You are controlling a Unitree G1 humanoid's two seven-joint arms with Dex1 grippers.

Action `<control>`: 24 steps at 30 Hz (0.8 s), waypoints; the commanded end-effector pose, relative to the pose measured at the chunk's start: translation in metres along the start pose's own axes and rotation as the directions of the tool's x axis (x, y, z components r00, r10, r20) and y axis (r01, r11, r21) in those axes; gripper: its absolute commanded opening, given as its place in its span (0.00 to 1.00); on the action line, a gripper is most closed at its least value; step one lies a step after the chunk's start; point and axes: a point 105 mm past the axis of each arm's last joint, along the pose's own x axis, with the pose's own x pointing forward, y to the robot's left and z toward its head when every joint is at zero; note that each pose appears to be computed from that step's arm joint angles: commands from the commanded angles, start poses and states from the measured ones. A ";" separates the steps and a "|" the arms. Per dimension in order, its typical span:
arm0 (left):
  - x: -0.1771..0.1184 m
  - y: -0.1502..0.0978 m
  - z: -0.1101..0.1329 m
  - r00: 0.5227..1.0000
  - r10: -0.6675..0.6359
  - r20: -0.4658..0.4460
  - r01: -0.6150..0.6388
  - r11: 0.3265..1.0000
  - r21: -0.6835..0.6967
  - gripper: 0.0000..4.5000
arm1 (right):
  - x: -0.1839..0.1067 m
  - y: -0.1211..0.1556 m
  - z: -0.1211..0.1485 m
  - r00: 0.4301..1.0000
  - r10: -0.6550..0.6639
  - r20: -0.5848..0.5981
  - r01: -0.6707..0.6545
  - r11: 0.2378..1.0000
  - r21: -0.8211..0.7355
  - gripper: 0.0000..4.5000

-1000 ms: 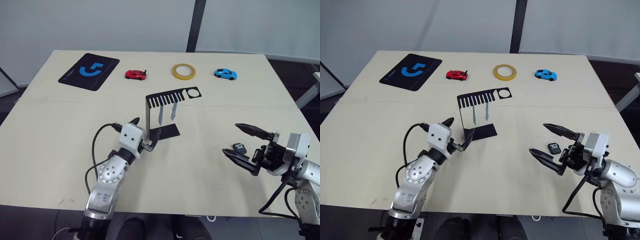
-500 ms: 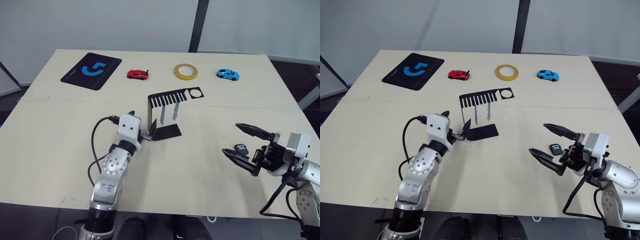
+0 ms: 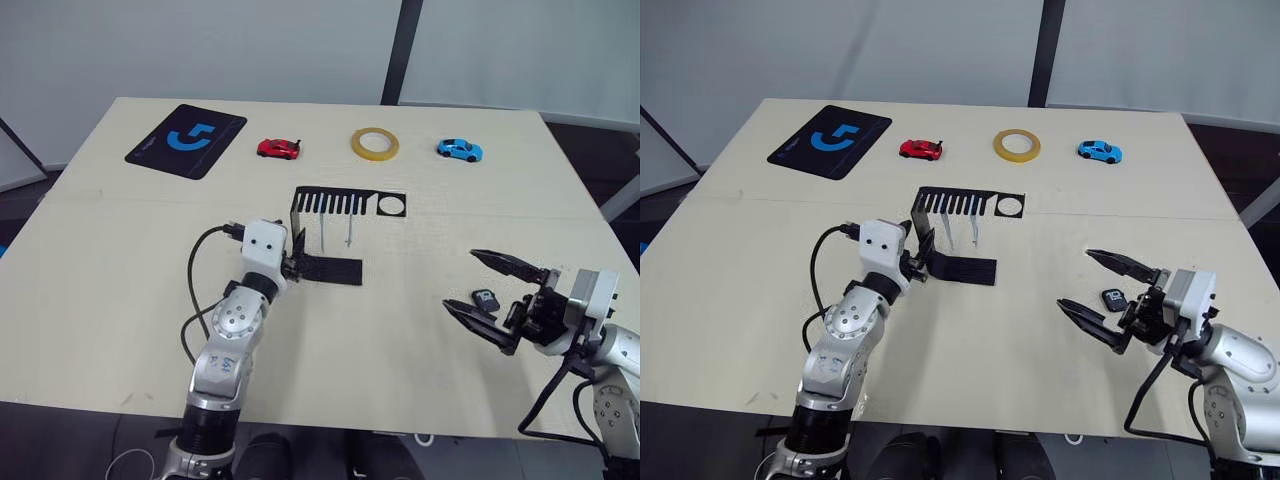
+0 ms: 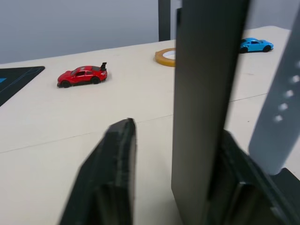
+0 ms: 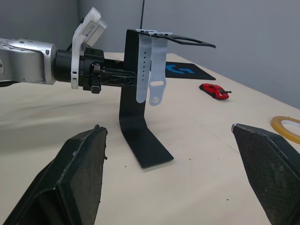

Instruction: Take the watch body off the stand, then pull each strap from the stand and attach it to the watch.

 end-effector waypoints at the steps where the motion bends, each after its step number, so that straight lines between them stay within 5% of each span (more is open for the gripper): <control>1: 0.003 -0.008 0.018 0.997 -0.039 0.066 0.039 0.999 -0.001 0.08 | 0.000 0.000 0.010 1.000 -0.016 0.017 0.017 0.999 -0.045 1.00; 2: 0.003 -0.010 0.020 0.997 -0.045 0.069 0.045 0.999 0.000 0.01 | 0.001 0.001 0.009 1.000 -0.020 0.017 0.020 0.999 -0.043 1.00; 13: 0.010 -0.003 0.031 0.997 0.030 0.070 -0.029 1.000 -0.011 0.01 | 0.034 0.007 -0.009 0.956 -0.261 -0.131 0.265 0.964 0.010 1.00; 24: 0.015 0.001 0.020 0.990 0.143 0.012 -0.143 0.989 0.039 0.01 | 0.116 0.039 -0.002 0.955 -0.294 -0.035 0.296 0.945 0.143 1.00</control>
